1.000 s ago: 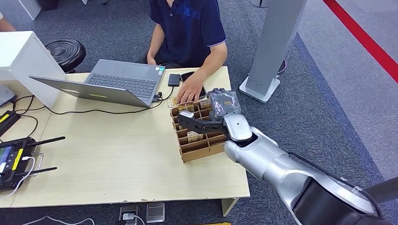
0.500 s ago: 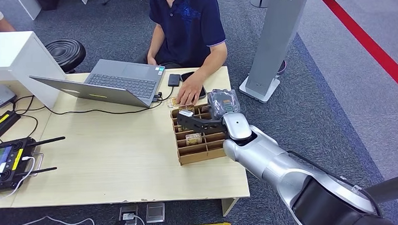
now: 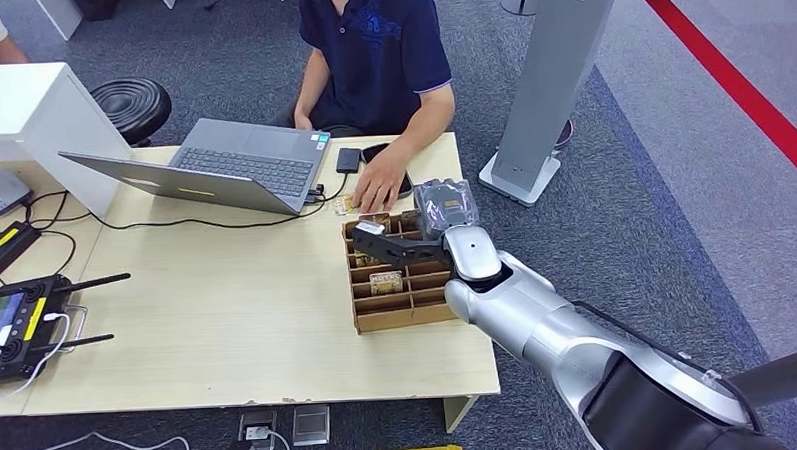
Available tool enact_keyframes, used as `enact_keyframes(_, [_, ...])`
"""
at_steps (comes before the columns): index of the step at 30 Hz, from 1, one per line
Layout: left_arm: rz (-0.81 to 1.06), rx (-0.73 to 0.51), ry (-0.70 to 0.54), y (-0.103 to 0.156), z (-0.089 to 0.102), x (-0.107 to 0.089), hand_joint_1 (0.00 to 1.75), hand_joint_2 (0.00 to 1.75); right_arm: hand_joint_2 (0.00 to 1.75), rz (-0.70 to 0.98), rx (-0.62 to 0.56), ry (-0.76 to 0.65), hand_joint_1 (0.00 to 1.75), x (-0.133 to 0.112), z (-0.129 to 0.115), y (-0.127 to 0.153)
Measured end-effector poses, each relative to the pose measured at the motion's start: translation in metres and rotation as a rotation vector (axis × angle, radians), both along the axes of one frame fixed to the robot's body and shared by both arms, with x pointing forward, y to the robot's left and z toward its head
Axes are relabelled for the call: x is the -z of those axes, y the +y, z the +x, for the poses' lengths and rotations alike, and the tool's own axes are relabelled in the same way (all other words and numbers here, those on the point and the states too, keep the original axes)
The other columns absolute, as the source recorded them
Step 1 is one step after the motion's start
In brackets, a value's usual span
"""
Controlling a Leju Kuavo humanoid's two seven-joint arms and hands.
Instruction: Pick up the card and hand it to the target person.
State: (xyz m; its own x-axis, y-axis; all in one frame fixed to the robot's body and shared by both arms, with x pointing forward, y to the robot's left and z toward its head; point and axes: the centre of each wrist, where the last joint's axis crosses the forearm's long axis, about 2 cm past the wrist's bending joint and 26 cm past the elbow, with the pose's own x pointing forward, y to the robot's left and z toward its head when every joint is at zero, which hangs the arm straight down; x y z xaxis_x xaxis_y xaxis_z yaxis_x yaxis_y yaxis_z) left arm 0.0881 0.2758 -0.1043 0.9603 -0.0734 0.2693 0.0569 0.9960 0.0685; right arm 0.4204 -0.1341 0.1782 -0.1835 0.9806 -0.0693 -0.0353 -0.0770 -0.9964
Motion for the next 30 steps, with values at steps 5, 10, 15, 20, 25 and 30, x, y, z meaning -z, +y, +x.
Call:
enact_keyframes(5, [0.009, -0.006, -0.002, 0.000, 0.000, 0.000, 0.00, 1.75, 1.75, 0.011, 0.003, 0.008, 1.40, -0.001, 0.001, 0.000])
enact_keyframes(10, [0.017, -0.019, 0.004, 0.001, -0.002, 0.000, 0.00, 1.75, 1.75, 0.020, 0.040, 0.064, 1.40, -0.011, 0.005, 0.002])
enact_keyframes(15, [0.017, -0.034, 0.019, 0.001, -0.008, 0.002, 0.00, 1.75, 1.75, 0.048, 0.106, 0.149, 1.40, -0.037, 0.010, 0.006])
enact_keyframes(20, [0.020, -0.050, 0.033, 0.004, -0.016, 0.003, 0.00, 1.75, 1.75, 0.129, 0.128, 0.141, 1.40, -0.078, 0.010, 0.004])
enact_keyframes(25, [0.021, -0.060, 0.044, 0.005, -0.022, 0.004, 0.00, 1.75, 1.75, 0.201, 0.096, 0.065, 1.40, -0.113, 0.000, 0.001])
enact_keyframes(30, [0.016, -0.058, 0.049, 0.005, -0.024, 0.004, 0.00, 1.75, 1.75, 0.235, 0.037, -0.009, 1.40, -0.129, -0.013, 0.000])
